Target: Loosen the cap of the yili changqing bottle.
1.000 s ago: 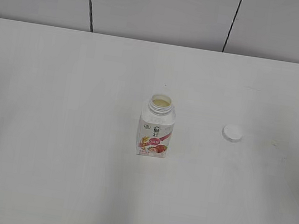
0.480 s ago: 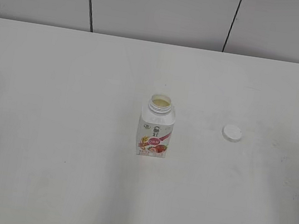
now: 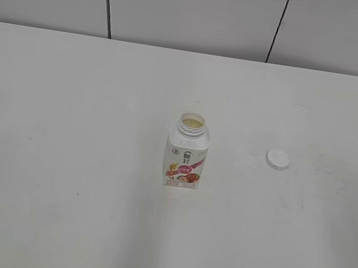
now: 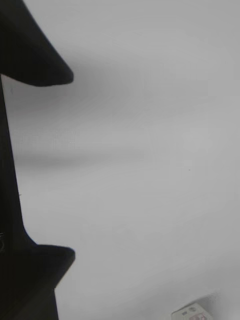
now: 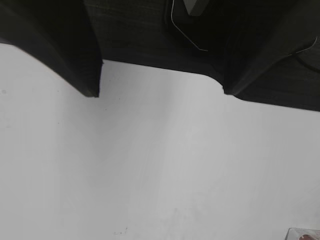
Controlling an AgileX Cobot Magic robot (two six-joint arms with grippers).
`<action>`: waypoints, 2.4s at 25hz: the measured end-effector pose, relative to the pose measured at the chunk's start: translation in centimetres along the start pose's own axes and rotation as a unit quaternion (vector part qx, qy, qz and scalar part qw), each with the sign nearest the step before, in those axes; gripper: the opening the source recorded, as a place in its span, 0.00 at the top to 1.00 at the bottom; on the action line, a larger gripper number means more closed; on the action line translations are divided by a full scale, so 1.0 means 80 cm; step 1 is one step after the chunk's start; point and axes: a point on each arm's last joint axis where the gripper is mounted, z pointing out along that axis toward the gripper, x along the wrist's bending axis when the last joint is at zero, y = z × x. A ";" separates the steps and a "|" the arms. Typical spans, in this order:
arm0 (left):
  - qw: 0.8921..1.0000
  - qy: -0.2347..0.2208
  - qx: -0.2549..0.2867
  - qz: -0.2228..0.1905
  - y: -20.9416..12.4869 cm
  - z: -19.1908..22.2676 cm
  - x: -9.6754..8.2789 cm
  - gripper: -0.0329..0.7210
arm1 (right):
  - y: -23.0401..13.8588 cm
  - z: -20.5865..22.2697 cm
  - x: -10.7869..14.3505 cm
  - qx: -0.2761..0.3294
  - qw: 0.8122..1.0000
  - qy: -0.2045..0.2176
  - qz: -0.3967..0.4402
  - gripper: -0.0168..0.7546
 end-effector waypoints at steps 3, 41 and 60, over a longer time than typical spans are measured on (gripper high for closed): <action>1.000 -0.001 -0.027 -0.001 -0.005 -0.009 0.001 0.18 | -0.007 -0.007 0.001 -0.011 1.000 0.000 -0.001 0.22; 0.988 -0.005 -0.153 -0.009 -0.038 -0.048 0.004 0.22 | -0.069 -0.061 0.008 -0.208 0.978 -0.009 -0.015 0.22; 0.988 -0.005 -0.153 -0.009 -0.038 -0.048 0.004 0.25 | -0.067 -0.061 0.009 -0.208 0.976 -0.059 0.026 0.22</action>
